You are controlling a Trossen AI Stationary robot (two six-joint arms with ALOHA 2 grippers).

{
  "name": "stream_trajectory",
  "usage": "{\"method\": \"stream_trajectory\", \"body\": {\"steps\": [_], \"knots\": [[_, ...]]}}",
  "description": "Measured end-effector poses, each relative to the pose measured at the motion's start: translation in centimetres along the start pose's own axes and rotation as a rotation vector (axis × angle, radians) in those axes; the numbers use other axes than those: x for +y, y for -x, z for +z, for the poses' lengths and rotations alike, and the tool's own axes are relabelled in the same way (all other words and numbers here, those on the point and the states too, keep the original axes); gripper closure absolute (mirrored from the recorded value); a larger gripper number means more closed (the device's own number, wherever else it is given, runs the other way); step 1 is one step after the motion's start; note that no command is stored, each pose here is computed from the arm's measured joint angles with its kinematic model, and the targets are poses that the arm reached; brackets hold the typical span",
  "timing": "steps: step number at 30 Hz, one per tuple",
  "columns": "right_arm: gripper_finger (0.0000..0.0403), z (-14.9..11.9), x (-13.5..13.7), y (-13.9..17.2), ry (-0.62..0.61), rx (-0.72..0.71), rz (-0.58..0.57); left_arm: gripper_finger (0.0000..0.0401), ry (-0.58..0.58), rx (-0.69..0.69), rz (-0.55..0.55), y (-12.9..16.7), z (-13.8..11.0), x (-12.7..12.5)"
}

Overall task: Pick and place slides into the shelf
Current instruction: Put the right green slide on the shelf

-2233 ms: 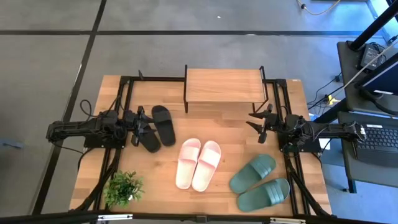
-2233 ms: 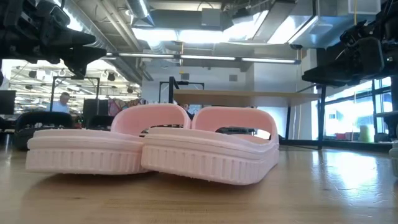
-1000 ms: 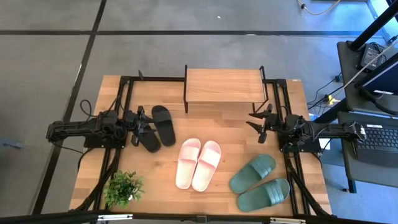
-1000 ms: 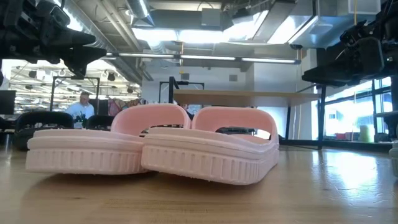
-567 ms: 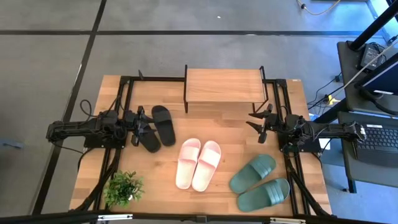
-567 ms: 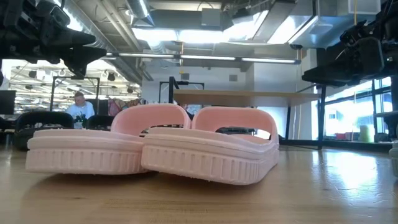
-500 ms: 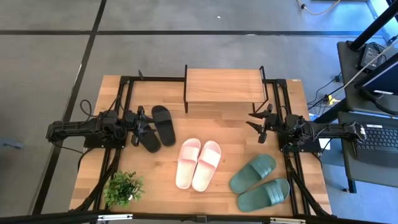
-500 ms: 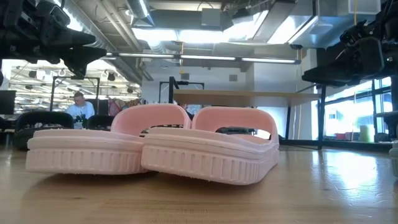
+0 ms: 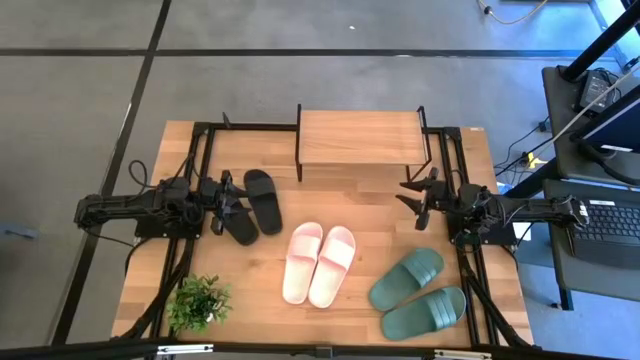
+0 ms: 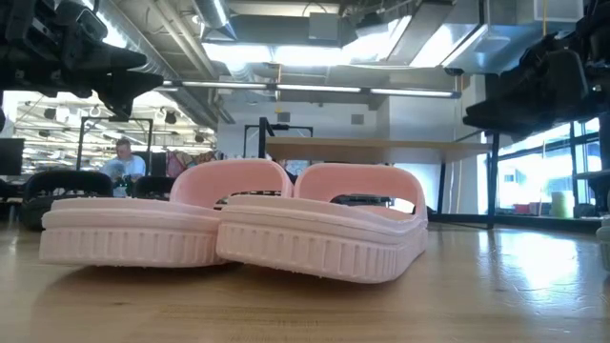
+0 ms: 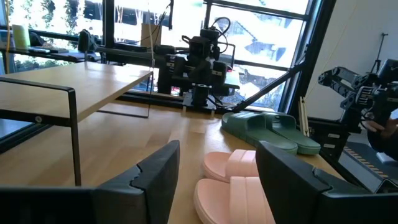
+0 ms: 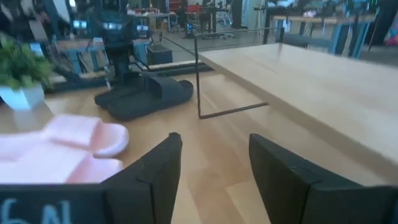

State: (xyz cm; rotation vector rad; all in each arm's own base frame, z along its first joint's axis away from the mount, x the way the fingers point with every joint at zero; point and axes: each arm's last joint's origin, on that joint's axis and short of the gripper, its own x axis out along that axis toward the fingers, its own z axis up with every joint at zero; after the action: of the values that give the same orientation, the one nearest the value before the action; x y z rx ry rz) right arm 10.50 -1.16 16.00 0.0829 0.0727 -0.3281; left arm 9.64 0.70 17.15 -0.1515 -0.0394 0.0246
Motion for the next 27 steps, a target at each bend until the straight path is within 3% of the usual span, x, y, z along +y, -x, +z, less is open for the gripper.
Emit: {"method": "stream_trajectory", "body": {"steps": [12, 18, 27], "knots": [[0.0214, 0.0, 0.0, 0.0, -0.14, 0.0, 0.001, 0.0197, -0.002, 0.0, 0.0, 0.0, -0.01, 0.0], [0.0215, 0.26, 0.03, 0.01, -0.187, -0.025, 0.006, 0.0197, -0.057, 0.0, 0.001, 0.0, 0.0, 0.0], [0.0215, 0.44, 0.13, 0.01, -0.148, -0.039, 0.036, 0.0197, -0.053, 0.0, 0.0, 0.0, 0.0, 0.0]]}}
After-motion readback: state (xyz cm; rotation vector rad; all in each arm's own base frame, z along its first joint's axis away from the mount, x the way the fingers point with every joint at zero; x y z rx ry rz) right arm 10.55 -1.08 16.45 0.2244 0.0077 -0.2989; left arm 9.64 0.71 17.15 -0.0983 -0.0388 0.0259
